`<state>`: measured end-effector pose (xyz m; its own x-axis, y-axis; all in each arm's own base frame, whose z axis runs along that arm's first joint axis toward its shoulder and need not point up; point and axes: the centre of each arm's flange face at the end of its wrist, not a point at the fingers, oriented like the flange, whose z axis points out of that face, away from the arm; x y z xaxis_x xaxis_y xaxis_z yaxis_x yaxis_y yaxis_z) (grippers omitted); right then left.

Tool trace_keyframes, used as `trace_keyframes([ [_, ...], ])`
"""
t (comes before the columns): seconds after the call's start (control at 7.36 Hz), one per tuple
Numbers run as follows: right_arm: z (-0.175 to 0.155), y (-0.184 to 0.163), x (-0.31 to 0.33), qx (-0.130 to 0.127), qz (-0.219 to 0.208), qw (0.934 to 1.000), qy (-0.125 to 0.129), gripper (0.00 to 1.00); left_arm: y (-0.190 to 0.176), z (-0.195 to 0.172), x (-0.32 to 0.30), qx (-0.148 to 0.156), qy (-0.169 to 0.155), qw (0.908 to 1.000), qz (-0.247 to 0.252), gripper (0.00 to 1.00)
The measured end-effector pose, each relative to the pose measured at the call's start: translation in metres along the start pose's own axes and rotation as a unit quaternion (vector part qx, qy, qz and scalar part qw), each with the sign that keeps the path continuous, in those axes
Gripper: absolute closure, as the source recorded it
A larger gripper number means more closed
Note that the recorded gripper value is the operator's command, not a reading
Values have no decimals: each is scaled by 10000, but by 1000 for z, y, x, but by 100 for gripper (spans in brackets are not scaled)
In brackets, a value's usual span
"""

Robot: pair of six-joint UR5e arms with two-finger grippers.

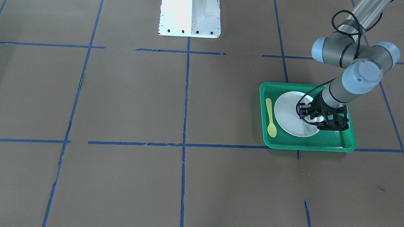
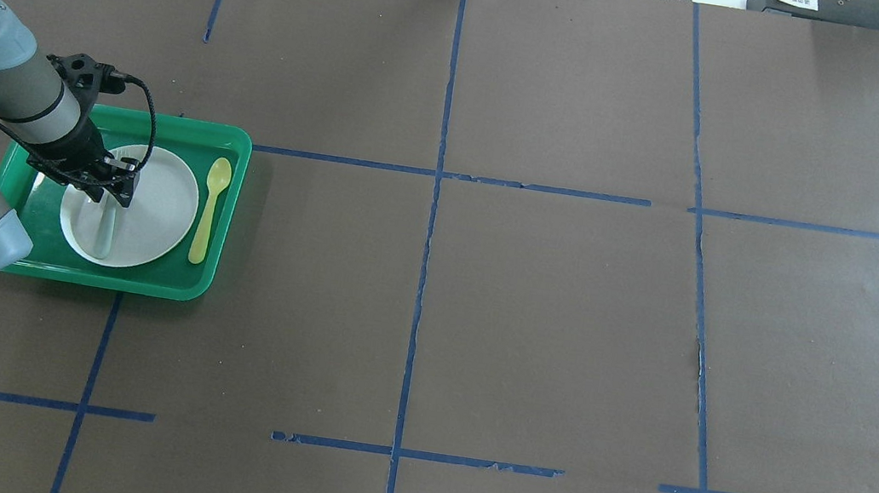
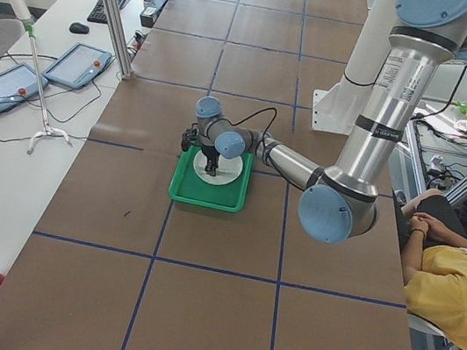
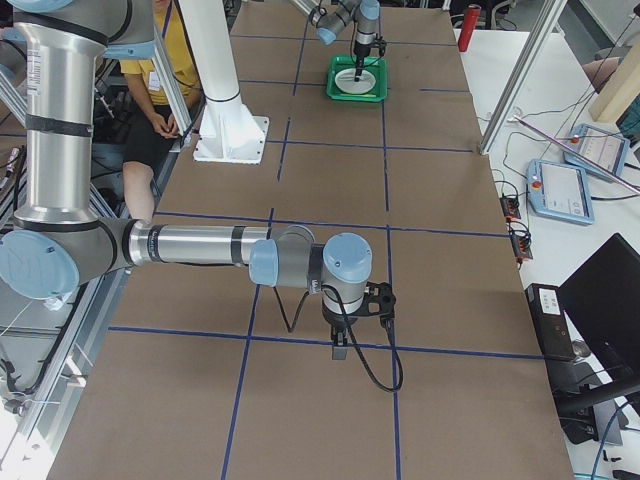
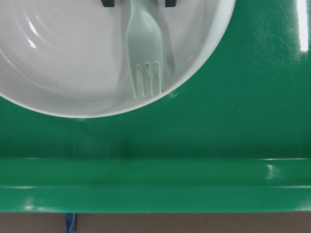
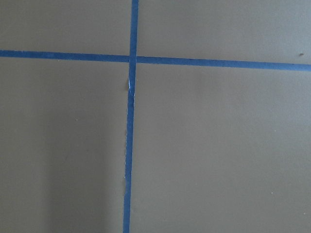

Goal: Place fork
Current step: 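Close the left gripper on the white fork's handle, then lift the fork and carry it off the plate toward the tray edge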

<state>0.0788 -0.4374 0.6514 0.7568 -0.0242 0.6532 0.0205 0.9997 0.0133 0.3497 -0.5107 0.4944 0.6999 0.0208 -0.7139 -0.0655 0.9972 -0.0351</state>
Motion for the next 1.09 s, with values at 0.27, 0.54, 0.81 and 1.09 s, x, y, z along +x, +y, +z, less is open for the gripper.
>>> trace_keyframes([
  [0.27, 0, 0, 0, 0, 0, 10000, 0, 0, 0, 1, -1, -6, -6, 10000, 2, 100],
  [0.54, 0, 0, 0, 0, 1, 10000, 0, 0, 1, -6, 3, 15, 47, 10000, 6, 100],
  [0.81, 0, 0, 0, 0, 2, 10000, 0, 0, 3, -42, 1, 229, 188, 9996, -9, 100],
  [1.09, 0, 0, 0, 0, 1, 10000, 0, 0, 5, -73, -50, 435, 184, 9988, -109, 100],
])
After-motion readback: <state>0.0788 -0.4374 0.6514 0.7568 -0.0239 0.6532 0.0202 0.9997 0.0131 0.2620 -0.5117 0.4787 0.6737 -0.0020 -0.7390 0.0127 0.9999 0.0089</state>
